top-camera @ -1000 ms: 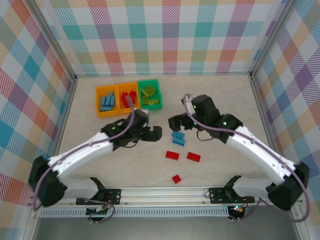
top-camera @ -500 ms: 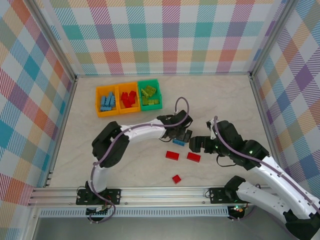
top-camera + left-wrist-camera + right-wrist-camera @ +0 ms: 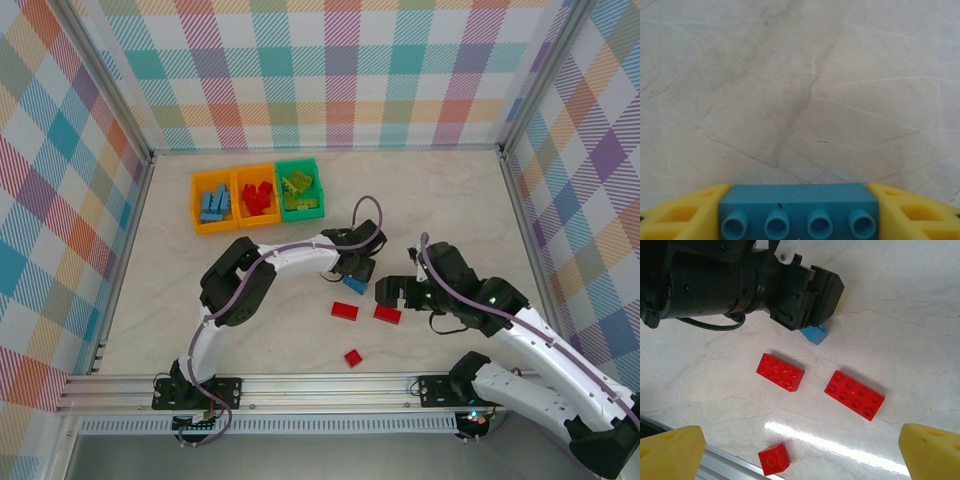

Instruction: Sort the legos into containers by color

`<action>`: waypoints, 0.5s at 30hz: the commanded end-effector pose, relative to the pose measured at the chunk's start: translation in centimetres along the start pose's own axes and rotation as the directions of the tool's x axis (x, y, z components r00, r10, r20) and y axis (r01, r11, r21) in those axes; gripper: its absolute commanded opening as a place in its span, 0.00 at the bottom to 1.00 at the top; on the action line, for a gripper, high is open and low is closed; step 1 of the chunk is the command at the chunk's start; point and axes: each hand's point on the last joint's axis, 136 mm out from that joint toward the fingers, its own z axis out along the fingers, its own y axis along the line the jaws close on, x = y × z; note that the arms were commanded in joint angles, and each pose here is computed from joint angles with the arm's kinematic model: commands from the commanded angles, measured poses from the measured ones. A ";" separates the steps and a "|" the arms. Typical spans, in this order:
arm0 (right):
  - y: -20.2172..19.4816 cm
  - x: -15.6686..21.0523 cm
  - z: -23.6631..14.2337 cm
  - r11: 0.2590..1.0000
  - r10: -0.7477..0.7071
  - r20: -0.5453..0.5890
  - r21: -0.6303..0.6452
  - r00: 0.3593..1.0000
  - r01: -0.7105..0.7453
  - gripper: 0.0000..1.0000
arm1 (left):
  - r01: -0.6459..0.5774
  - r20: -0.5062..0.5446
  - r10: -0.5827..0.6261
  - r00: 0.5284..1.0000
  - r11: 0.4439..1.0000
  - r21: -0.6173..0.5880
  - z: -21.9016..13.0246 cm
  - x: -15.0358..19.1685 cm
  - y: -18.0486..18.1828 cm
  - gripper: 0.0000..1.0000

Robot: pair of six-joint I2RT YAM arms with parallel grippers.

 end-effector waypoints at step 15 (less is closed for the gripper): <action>1.8 -1.3 1.7 0.998 0.004 0.012 -0.067 1.000 -0.003 1.00 | 0.415 0.398 -0.336 0.854 0.900 -0.130 -13.3 -8.7 21.4 0.47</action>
